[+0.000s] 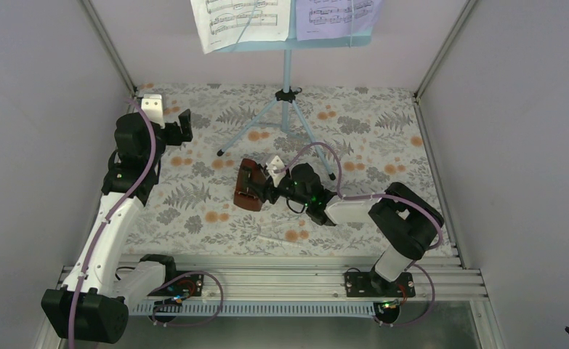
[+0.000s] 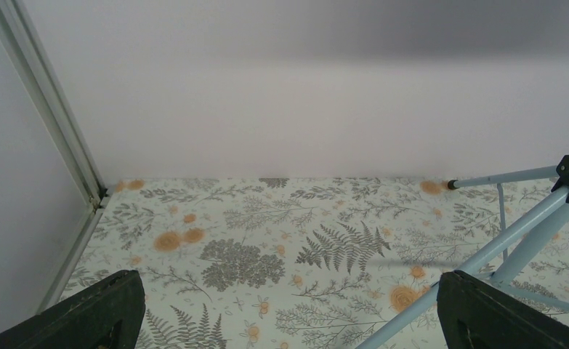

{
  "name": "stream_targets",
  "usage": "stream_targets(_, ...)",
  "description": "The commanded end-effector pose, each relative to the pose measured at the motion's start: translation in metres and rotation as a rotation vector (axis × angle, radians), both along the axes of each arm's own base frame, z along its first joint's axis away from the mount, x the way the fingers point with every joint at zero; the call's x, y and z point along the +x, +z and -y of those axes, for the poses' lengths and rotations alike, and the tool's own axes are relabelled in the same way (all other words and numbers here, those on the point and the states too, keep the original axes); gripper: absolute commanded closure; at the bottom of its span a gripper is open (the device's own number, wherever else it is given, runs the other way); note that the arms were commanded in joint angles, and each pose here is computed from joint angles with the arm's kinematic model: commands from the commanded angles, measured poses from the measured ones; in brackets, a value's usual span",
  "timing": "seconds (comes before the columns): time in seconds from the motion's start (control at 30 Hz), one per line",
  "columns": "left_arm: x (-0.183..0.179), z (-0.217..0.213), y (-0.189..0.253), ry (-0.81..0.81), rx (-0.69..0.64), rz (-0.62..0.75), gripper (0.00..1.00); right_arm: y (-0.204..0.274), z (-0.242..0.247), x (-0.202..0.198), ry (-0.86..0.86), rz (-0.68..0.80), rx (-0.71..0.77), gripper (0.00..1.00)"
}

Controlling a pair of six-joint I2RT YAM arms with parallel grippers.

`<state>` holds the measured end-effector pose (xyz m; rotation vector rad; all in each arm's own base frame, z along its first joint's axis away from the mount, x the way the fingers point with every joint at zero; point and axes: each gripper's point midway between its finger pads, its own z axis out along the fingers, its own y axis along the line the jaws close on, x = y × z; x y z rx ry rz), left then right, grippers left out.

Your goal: Pack up the instrument practice props

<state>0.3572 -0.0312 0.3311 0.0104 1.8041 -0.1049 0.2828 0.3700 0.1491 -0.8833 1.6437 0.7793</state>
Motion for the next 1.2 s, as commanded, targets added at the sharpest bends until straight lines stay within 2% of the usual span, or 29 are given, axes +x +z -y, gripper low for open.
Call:
stream_targets(0.0, -0.003, 0.001, 0.008, -0.002, -0.009, 0.029, 0.00, 0.013, 0.004, 0.013, -0.055, 0.016, 0.035, 0.28)
stream_targets(0.53, -0.004, 0.001, 0.010, -0.002, -0.009, 0.035, 0.00, 0.018, 0.006, 0.019, -0.057, -0.012, 0.066, 0.39)
stream_targets(0.57, -0.004, 0.001, 0.010, -0.002, -0.010, 0.035, 0.00, 0.007, 0.006, 0.021, -0.062, -0.033, 0.046, 0.39)
stream_targets(1.17, -0.003, 0.001, 0.009, -0.003, -0.010, 0.033, 0.00, 0.002, 0.005, 0.029, -0.089, -0.055, 0.010, 0.33)
